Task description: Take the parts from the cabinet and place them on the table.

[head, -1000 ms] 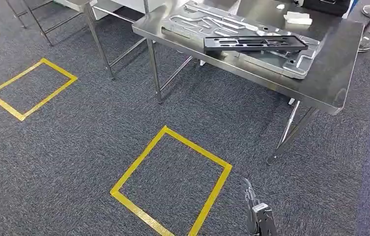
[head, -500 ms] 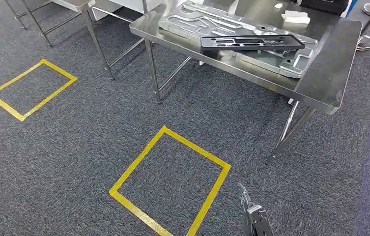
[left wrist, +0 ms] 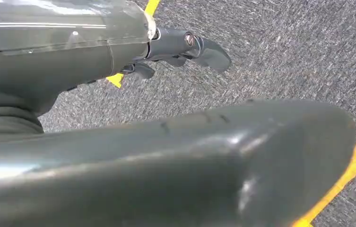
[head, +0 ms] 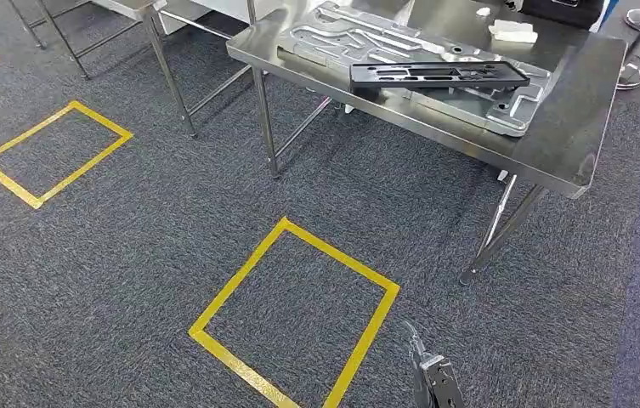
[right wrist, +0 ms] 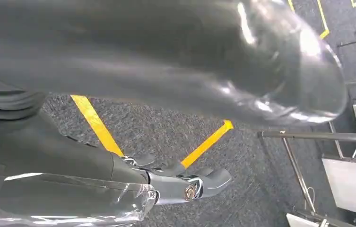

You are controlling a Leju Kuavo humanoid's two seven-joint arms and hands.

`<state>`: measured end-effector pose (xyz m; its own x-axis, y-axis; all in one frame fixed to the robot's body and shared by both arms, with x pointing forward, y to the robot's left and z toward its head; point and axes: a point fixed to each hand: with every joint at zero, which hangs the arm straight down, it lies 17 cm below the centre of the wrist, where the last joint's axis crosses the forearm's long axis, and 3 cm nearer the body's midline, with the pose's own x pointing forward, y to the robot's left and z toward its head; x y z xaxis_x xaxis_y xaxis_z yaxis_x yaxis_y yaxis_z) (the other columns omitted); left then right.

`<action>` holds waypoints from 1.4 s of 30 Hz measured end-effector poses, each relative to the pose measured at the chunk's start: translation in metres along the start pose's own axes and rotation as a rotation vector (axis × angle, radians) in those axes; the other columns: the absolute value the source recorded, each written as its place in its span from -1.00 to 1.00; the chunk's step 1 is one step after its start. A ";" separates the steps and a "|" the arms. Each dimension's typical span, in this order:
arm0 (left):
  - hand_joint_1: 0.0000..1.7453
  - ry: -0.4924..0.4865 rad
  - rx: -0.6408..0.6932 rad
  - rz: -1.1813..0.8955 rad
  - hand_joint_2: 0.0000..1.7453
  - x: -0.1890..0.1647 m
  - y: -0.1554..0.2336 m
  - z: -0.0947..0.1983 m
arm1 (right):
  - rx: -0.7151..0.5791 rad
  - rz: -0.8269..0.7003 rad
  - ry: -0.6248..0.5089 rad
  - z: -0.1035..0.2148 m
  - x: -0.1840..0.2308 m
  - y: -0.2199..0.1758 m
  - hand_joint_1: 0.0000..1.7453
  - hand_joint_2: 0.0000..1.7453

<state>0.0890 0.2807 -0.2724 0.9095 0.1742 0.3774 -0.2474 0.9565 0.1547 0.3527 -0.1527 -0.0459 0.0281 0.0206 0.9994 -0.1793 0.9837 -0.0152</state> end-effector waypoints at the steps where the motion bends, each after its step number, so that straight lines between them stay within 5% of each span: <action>1: -1.00 0.000 0.002 0.000 -1.00 0.000 0.001 0.000 | 0.000 -0.003 0.002 0.000 0.000 0.001 -1.00 -1.00; 42: -1.00 0.109 0.077 0.240 -1.00 -0.023 0.020 0.001 | 0.050 -0.002 0.135 0.042 -0.046 0.027 -1.00 -1.00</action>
<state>0.0625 0.2956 -0.2776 0.8514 0.4219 0.3115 -0.4811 0.8648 0.1435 0.3054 -0.1341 -0.0912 0.1603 0.0456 0.9860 -0.2280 0.9736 -0.0079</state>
